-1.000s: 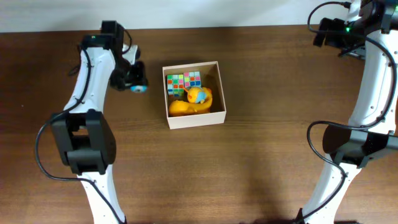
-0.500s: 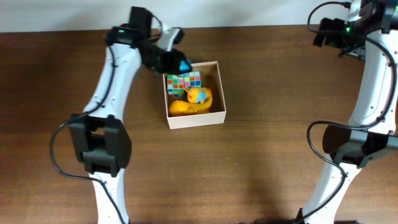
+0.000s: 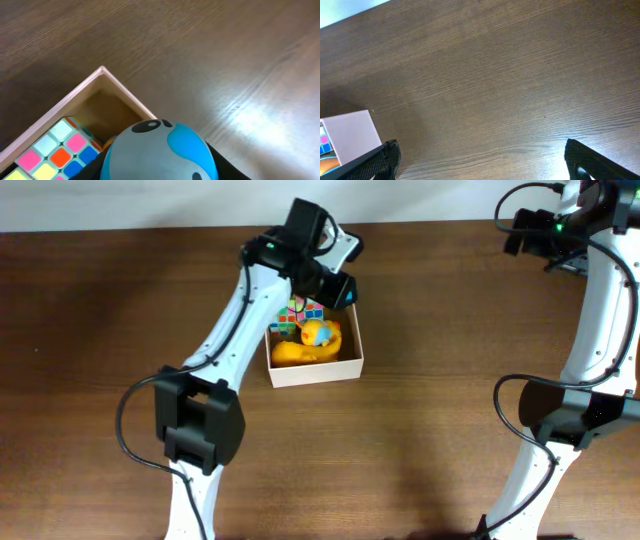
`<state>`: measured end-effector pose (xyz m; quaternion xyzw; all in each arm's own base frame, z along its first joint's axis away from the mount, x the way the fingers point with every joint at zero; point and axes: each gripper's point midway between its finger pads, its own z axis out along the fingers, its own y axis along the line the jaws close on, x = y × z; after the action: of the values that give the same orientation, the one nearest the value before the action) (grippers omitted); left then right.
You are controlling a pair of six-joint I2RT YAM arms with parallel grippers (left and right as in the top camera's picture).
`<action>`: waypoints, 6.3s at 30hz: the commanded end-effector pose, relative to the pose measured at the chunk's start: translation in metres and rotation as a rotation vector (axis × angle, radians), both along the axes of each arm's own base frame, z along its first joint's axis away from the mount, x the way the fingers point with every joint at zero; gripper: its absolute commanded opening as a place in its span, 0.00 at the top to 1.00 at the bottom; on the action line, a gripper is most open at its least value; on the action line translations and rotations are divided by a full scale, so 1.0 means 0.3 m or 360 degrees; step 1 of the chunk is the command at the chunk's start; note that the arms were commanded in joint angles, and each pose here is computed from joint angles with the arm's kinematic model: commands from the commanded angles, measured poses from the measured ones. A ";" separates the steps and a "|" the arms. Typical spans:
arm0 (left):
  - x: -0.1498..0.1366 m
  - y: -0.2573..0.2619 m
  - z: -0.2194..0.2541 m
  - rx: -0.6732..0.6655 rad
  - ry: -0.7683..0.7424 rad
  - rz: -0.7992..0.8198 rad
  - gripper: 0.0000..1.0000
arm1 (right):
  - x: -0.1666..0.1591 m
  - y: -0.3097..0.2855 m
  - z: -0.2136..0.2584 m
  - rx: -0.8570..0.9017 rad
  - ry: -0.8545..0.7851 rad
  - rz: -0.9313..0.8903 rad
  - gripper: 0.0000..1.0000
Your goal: Pack container
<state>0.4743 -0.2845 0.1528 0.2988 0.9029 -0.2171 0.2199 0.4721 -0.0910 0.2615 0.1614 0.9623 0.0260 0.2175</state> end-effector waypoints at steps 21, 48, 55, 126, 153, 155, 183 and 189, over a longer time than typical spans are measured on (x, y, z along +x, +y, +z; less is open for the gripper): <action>0.068 0.049 -0.073 0.0175 -0.0063 0.0120 0.18 | -0.010 0.003 0.056 -0.0005 -0.0067 -0.0009 0.01; 0.088 0.106 -0.027 0.0264 -0.0079 0.0307 0.28 | -0.010 0.003 0.056 -0.0005 -0.0067 -0.0009 0.01; 0.095 0.103 -0.011 0.0245 -0.0087 0.0328 0.61 | -0.010 0.003 0.056 -0.0005 -0.0067 -0.0009 0.01; 0.084 0.092 0.057 0.0357 -0.0036 0.0374 0.67 | -0.010 0.003 0.056 -0.0005 -0.0067 -0.0009 0.01; 0.058 0.559 0.340 0.0175 0.0119 0.0928 0.43 | -0.010 0.003 0.056 -0.0005 -0.0067 -0.0009 0.01; 0.044 0.561 0.332 0.0189 0.0149 0.0926 0.31 | -0.010 0.003 0.056 -0.0005 -0.0067 -0.0009 0.02; 0.055 0.663 0.326 0.0357 0.0071 0.0945 0.01 | -0.010 0.003 0.056 -0.0005 -0.0067 -0.0009 0.01; 0.070 0.753 0.367 0.0333 0.0024 0.1037 0.01 | -0.010 0.003 0.056 -0.0005 -0.0067 -0.0009 0.01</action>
<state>0.4942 -0.0792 0.2386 0.0224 0.9771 -0.0559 0.2039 0.4721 -0.0909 0.2615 0.1614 0.9623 0.0262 0.2175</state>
